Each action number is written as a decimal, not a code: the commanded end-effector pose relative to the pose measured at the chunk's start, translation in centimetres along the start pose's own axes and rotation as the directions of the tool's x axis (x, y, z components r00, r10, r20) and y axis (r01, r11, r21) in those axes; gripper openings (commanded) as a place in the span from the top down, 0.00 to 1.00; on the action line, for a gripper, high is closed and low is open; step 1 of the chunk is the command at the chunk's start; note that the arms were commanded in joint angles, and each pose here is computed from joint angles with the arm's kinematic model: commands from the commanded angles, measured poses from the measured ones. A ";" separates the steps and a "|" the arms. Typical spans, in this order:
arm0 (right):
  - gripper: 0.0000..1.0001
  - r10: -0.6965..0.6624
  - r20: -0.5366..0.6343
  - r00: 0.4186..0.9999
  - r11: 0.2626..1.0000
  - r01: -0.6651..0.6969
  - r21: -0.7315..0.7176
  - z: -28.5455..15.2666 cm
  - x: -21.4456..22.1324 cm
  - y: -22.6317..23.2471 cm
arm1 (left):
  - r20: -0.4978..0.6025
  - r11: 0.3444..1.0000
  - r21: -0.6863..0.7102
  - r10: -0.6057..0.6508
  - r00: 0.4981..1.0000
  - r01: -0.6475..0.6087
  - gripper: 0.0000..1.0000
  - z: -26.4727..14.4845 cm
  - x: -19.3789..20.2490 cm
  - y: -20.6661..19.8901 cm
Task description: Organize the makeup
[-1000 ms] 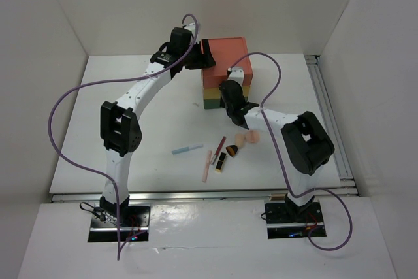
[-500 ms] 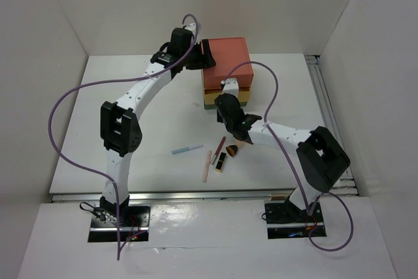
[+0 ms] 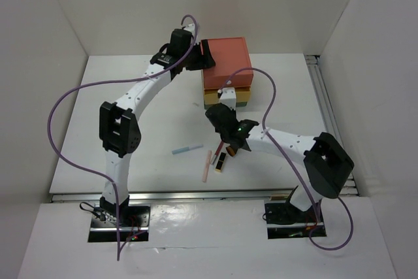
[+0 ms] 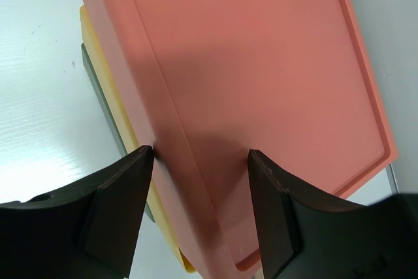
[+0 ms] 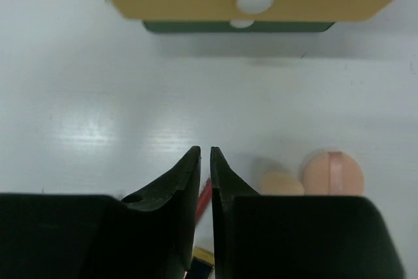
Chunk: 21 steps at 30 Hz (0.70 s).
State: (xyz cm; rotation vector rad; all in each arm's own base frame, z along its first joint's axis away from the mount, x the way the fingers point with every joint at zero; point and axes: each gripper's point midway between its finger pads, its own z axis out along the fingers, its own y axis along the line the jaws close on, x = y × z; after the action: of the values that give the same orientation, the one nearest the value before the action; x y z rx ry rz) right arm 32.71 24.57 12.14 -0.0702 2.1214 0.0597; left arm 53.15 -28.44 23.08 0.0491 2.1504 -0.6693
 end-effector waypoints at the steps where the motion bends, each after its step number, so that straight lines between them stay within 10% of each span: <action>1: 0.80 0.081 0.082 0.993 0.989 -0.090 0.115 -0.3 -4.8 -2.0 | -0.201 0.995 -0.100 -0.009 0.979 -0.011 0.29 -0.3 6.3 2.5; 3: 0.55 0.196 0.101 0.975 0.966 -0.210 0.152 -0.1 -6.5 -3.6 | -0.193 0.995 -0.096 -0.007 0.981 -0.012 0.29 -0.6 6.0 2.3; 7: 0.36 0.268 0.106 0.957 0.962 -0.272 0.021 0.3 -8.9 -2.9 | -0.194 0.995 -0.094 0.002 0.981 -0.021 0.29 -0.6 6.0 2.3; 21: 0.40 0.046 0.082 0.996 0.999 -0.044 -0.020 4.6 -9.6 -3.5 | -0.202 0.997 -0.078 0.001 0.979 -0.017 0.29 -0.6 6.1 2.0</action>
State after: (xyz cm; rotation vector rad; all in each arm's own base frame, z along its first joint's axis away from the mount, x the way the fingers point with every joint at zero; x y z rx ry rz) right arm 39.70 20.92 15.54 -0.0275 2.1092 0.0612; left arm 52.85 -28.42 23.08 0.0511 2.1536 -0.6688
